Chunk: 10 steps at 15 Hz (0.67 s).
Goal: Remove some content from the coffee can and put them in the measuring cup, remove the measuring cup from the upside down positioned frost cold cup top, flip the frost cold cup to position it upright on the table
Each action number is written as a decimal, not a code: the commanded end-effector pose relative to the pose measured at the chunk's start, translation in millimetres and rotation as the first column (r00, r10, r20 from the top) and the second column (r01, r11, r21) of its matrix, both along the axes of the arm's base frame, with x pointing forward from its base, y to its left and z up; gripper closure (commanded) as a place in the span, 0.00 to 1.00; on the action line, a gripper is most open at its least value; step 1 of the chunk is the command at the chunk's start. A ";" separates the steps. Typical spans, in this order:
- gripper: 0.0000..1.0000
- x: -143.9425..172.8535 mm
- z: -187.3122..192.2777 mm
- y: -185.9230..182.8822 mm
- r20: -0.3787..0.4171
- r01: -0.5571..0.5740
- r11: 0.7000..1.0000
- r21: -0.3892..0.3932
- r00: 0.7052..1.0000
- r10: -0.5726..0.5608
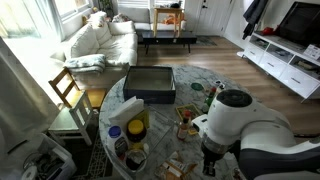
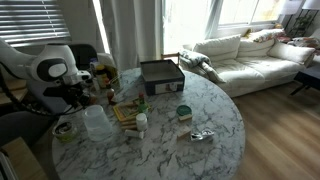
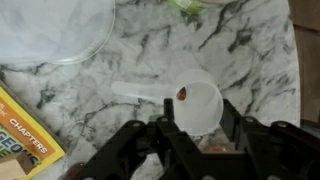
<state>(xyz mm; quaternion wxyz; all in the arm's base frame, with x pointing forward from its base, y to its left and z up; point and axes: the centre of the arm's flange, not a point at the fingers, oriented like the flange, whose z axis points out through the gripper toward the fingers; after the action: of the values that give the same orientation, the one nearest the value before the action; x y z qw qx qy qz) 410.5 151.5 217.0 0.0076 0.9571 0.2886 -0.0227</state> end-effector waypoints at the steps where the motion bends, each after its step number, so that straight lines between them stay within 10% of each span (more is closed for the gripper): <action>1: 0.77 1.9 -17.4 4.1 0.003 0.021 1.000 0.012 1.000 -0.021; 2: 0.77 1.7 -19.0 4.1 0.004 0.027 1.000 0.014 1.000 -0.027; 3: 0.35 1.4 -20.1 4.2 0.000 0.035 0.999 0.018 0.999 -0.035; 4: 0.26 0.1 -12.5 5.4 -0.001 0.033 0.999 0.026 0.999 -0.033; 10: 0.00 -11.5 49.3 9.7 -0.026 0.068 0.998 0.010 0.997 -0.067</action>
<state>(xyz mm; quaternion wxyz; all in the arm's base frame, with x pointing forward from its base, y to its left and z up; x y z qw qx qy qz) 410.1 163.4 228.1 -0.0078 0.9637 0.2661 -0.0220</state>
